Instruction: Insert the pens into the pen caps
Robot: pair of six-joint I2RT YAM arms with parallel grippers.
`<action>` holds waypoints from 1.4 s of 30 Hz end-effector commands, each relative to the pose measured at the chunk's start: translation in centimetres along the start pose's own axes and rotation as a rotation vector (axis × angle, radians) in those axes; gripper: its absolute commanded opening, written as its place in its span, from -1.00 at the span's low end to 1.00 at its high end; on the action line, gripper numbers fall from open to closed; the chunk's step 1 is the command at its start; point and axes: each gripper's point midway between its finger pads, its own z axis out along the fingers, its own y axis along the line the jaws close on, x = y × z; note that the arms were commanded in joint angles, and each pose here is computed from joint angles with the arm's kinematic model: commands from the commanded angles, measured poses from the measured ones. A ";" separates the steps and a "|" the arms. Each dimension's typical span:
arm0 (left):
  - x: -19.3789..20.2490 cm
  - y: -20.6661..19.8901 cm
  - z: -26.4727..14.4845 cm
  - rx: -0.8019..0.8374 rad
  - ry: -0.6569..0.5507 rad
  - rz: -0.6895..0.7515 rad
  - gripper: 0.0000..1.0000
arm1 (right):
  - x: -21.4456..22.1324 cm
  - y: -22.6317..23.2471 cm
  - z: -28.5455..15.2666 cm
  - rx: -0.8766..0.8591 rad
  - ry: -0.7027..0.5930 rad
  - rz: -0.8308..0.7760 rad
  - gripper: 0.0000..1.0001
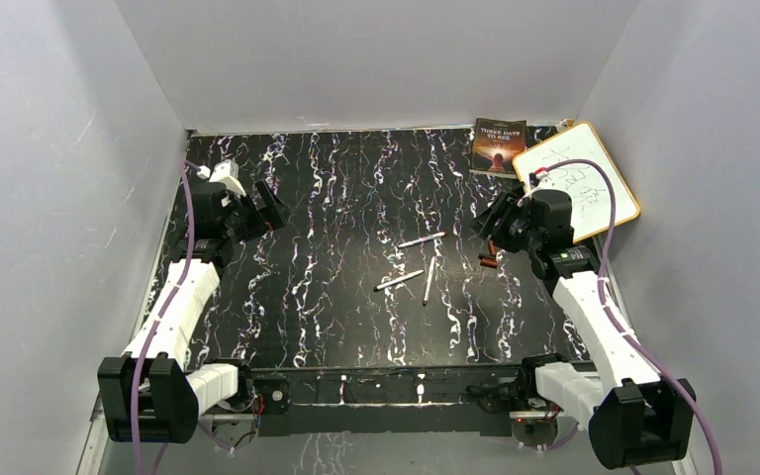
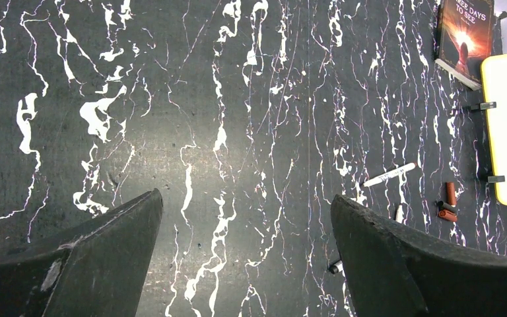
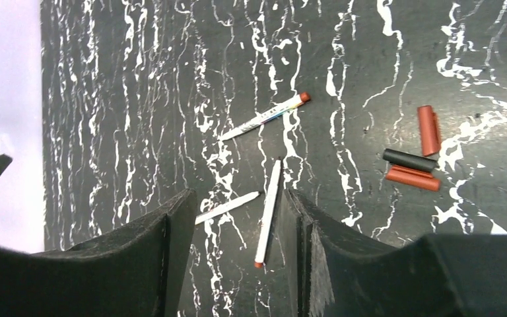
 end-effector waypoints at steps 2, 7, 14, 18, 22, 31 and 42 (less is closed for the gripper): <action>-0.5 -0.6 -0.5 0.016 -0.013 0.002 0.97 | -1.4 -0.6 -0.3 0.059 -0.043 -0.012 0.26; -0.3 -0.7 -0.4 0.024 -0.008 0.002 0.96 | -2.6 -1.9 -0.9 0.146 -0.086 -0.069 0.33; -0.2 -2.1 -0.2 0.101 0.004 -0.022 0.96 | -5.4 -3.4 -3.7 0.256 -0.276 -0.096 -0.03; 0.1 -2.9 -0.5 0.149 0.005 0.001 0.89 | -4.3 -3.2 -3.2 0.224 -0.227 -0.125 -0.89; 1.4 -2.8 -0.4 0.165 0.057 0.047 -0.34 | -2.9 -3.0 -2.2 0.173 -0.159 -0.174 -1.00; 3.0 -7.8 0.3 0.220 0.084 0.261 0.59 | 1.1 -3.1 0.2 0.099 -0.033 -0.185 0.20; 5.9 -8.7 1.7 0.114 0.137 0.398 -0.13 | 6.8 1.0 5.5 0.200 0.124 -0.311 0.10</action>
